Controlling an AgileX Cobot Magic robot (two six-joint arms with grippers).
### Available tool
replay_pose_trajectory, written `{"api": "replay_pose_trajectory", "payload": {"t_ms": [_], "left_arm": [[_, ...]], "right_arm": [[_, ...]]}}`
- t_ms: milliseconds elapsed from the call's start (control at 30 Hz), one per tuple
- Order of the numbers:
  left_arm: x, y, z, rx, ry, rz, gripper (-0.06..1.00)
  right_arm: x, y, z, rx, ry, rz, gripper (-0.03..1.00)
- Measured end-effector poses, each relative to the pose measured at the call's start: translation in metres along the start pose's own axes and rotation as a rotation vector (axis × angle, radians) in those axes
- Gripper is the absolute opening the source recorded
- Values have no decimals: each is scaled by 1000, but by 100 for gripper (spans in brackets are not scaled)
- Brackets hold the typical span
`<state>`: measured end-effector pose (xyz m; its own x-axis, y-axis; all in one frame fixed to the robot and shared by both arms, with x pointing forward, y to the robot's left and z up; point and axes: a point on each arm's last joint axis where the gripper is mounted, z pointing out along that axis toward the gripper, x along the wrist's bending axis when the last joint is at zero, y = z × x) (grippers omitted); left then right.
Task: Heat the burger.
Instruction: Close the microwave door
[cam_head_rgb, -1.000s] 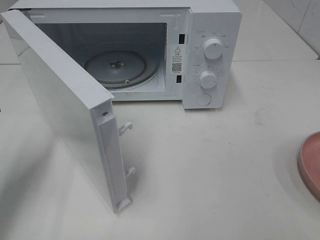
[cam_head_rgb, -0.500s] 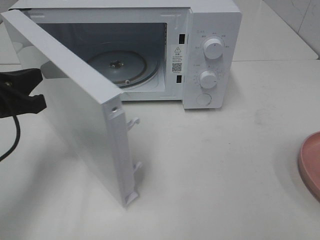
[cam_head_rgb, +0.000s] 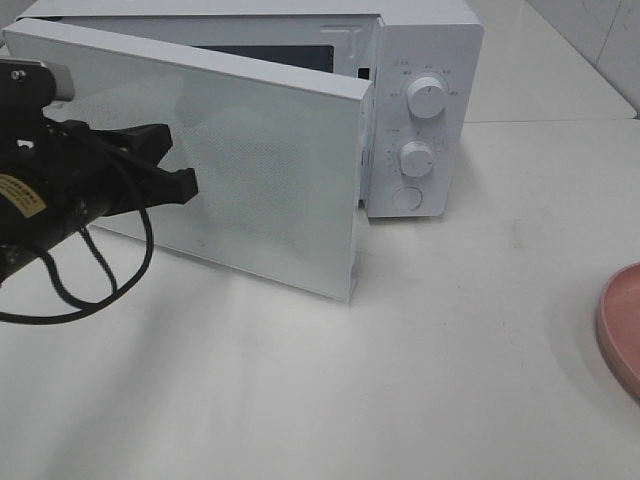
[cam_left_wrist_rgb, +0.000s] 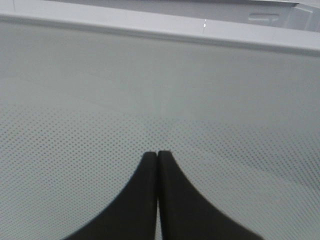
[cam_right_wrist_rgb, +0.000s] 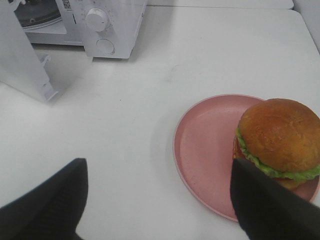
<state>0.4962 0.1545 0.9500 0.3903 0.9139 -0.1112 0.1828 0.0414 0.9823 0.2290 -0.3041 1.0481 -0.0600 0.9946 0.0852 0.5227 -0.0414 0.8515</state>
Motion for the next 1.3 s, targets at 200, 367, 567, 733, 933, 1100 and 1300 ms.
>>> {"api": "replay_pose_trajectory", "payload": {"t_ms": [200,367,567,733,933,1100,1300], "left_arm": [[-13,1,14,5,34,-6,0],[-27,5,32,12,35,-13,0],[-46,13,57,10,27,-4,0],[-53,19,73,9,35,-4,0],[-63,20,91,32,20,-2,0],[-74,20,104,66,-4,10,0],[-81,17,121,92,7,9,0]], "right_arm": [[0,0,0,0,0,0,75],[0,0,0,0,0,0,75],[0,0,0,0,0,0,75],[0,0,0,0,0,0,75],[0,0,0,0,0,0,75],[0,0,0,0,0,0,75],[0,0,0,0,0,0,75]]}}
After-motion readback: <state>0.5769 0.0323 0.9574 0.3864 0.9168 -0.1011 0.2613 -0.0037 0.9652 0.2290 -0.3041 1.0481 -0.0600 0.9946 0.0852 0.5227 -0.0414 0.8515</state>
